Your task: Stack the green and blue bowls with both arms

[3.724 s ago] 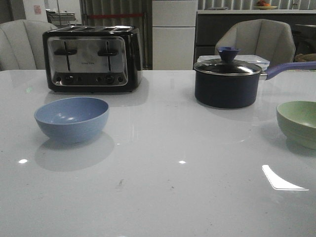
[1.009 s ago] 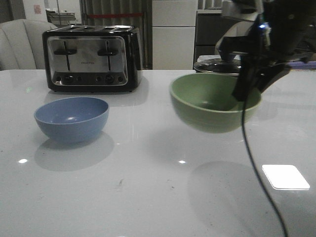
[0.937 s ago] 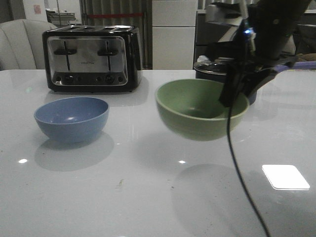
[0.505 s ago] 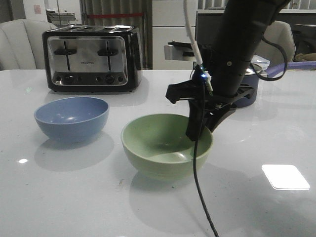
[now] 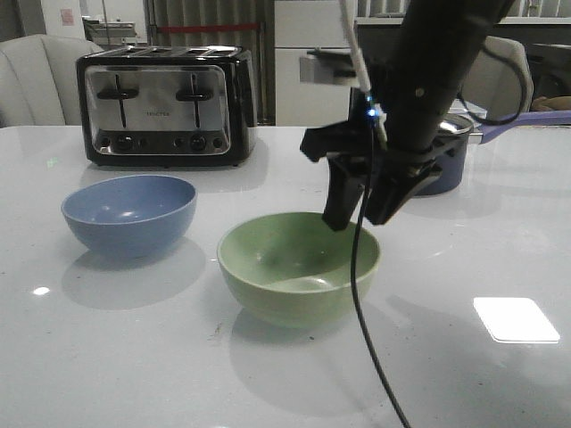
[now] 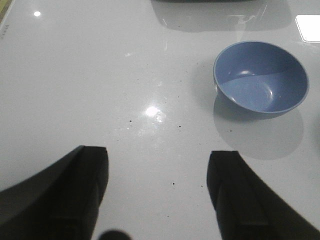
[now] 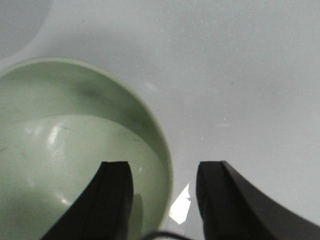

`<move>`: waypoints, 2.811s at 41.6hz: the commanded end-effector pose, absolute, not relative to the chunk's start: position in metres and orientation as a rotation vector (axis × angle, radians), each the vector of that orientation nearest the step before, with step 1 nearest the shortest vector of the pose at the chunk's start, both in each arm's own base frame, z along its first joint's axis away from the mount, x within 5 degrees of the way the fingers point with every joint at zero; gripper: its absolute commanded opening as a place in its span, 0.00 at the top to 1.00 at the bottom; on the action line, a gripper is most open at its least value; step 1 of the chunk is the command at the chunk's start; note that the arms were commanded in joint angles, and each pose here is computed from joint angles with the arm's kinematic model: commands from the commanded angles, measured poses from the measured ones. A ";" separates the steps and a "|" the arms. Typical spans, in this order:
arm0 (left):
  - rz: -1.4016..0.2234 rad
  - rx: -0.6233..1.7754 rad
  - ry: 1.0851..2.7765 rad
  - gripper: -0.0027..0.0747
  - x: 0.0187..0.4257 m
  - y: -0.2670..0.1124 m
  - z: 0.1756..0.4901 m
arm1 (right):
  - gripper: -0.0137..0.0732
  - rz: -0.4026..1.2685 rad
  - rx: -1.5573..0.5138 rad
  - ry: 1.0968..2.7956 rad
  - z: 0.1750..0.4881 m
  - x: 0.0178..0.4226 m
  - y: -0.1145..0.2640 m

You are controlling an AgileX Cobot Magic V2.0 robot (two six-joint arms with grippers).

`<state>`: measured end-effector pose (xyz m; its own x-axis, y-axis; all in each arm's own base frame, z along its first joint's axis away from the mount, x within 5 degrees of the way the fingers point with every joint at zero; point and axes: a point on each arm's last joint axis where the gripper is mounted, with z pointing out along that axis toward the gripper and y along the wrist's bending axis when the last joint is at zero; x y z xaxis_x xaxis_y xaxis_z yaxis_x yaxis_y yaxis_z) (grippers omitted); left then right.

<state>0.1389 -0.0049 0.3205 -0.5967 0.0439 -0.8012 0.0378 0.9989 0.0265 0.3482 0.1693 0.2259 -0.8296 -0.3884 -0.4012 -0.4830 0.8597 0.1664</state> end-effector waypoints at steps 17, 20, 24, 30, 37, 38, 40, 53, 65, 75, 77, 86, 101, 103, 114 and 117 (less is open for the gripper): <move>-0.035 0.087 2.140 0.35 0.148 -0.012 0.331 | 0.35 0.413 -0.777 2.203 0.332 0.202 0.130; -0.053 0.123 2.161 0.35 0.152 -0.017 0.328 | 0.35 0.419 -0.767 2.174 0.335 0.182 0.119; -0.064 0.197 2.185 0.35 0.158 -0.025 0.324 | 0.35 0.439 -0.737 2.151 0.337 0.158 0.106; -0.091 0.256 2.214 0.35 0.172 -0.037 0.323 | 0.35 0.455 -0.680 2.139 0.339 0.134 0.092; -0.109 0.268 2.288 0.35 0.203 -0.047 0.321 | 0.35 0.426 -0.679 2.120 0.341 0.120 0.082; -0.116 0.264 2.300 0.35 0.208 -0.048 0.320 | 0.35 0.426 -0.680 2.122 0.341 0.120 0.082; -0.120 0.263 2.324 0.35 0.219 -0.051 0.319 | 0.35 0.427 -0.680 2.121 0.341 0.119 0.081; -0.118 0.269 2.468 0.35 0.299 -0.071 0.293 | 0.35 0.429 -0.683 2.129 0.341 0.118 0.081; -0.106 0.279 2.563 0.35 0.358 -0.084 0.253 | 0.35 0.429 -0.683 2.128 0.341 0.119 0.081; -0.105 0.272 2.582 0.35 0.390 -0.092 0.226 | 0.35 0.429 -0.683 2.128 0.341 0.119 0.081; -0.106 0.272 2.577 0.35 0.394 -0.093 0.221 | 0.35 0.429 -0.683 2.128 0.341 0.119 0.081; -0.108 0.269 2.554 0.59 0.402 -0.095 0.214 | 0.35 0.429 -0.683 2.128 0.341 0.119 0.081; -0.132 0.251 2.550 0.85 0.400 -0.095 0.229 | 0.35 0.429 -0.683 2.128 0.341 0.119 0.081; -0.147 0.246 2.546 0.85 0.397 -0.095 0.239 | 0.35 0.429 -0.682 2.127 0.341 0.119 0.081; -0.243 0.411 2.437 0.85 0.358 -0.119 0.314 | 0.35 0.429 -0.683 2.128 0.341 0.119 0.081; -0.272 0.460 2.420 0.85 0.346 -0.131 0.328 | 0.35 0.429 -0.683 2.128 0.341 0.119 0.081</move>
<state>0.3639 -0.1164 0.2813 -0.8046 0.2524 -0.5375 0.3345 0.9405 -0.0590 0.1161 0.0813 0.3270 -0.5528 -0.3601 -0.7515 -0.6119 0.7876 0.0727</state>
